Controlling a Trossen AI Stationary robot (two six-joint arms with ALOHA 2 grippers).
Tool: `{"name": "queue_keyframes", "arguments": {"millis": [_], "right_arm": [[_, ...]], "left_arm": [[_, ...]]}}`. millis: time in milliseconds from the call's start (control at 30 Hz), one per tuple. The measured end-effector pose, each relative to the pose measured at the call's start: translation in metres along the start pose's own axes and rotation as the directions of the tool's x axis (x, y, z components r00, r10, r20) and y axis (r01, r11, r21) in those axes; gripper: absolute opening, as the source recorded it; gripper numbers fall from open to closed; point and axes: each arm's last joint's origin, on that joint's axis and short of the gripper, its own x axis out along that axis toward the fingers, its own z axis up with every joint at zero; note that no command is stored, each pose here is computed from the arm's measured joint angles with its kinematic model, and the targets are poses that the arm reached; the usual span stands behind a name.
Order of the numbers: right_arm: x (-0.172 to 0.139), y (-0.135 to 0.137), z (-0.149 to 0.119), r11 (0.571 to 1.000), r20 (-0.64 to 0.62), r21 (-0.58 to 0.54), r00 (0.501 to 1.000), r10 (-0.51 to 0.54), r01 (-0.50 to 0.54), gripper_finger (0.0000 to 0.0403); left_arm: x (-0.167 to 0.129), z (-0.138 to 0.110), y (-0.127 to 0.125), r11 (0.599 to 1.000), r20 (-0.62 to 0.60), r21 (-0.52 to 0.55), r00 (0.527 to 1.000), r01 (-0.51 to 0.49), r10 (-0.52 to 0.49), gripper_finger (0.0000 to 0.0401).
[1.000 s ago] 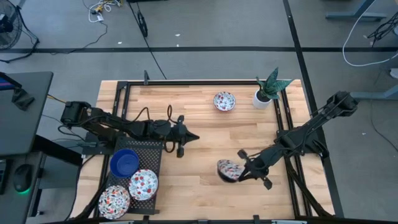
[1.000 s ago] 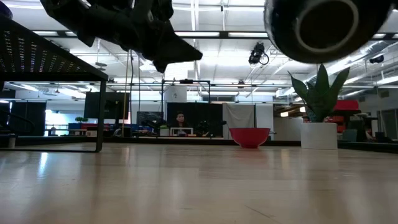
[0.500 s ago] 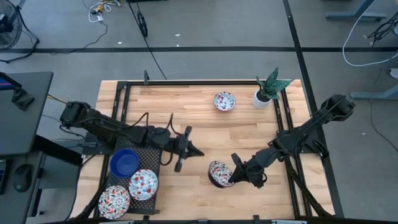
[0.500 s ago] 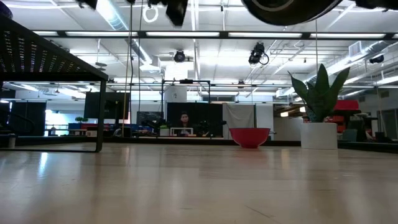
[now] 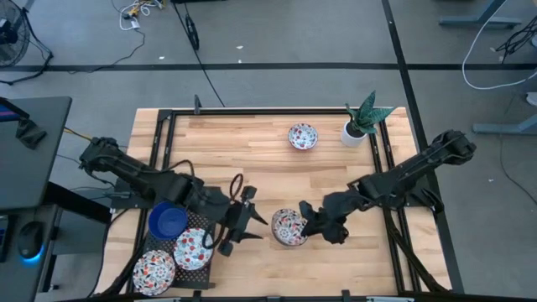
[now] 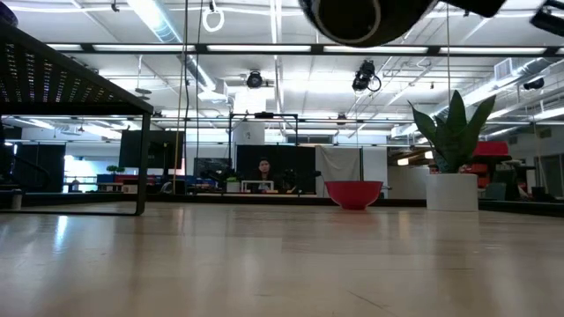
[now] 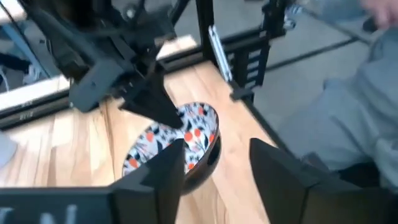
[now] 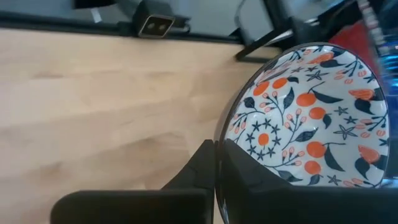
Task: Pick & Place Mini bowls
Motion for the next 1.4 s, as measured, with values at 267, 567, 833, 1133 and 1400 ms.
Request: {"name": "queue_keyframes", "arguments": {"millis": [267, 567, 833, 1133, 1400], "right_arm": [[0.010, -0.042, -0.006, 0.982, -0.014, -0.037, 0.983, 0.183, -0.183, 0.0011], [0.020, -0.070, -0.015, 0.976, -0.021, -0.071, 0.978, 0.206, -0.207, 0.0011], [0.019, -0.075, -0.022, 0.977, -0.023, -0.071, 0.980, 0.200, -0.201, 0.0011], [0.019, -0.076, -0.022, 0.978, -0.020, -0.076, 0.981, 0.195, -0.196, 0.0011], [0.020, -0.078, -0.021, 0.982, -0.009, -0.082, 0.985, 0.172, -0.173, 0.0011]], "left_arm": [[0.008, -0.014, -0.010, 0.998, -0.122, 0.042, 0.991, -0.047, 0.052, 0.0237], [0.029, -0.032, -0.014, 1.000, -0.235, -0.021, 0.972, 0.015, -0.020, 0.0219], [0.027, -0.037, -0.014, 1.000, -0.294, -0.021, 0.956, -0.018, 0.010, 0.0180], [0.030, -0.040, -0.005, 0.999, -0.312, -0.030, 0.950, -0.032, 0.021, 0.0115], [0.029, -0.040, -0.005, 1.000, -0.319, 0.016, 0.948, -0.014, 0.019, 0.0118]]}}
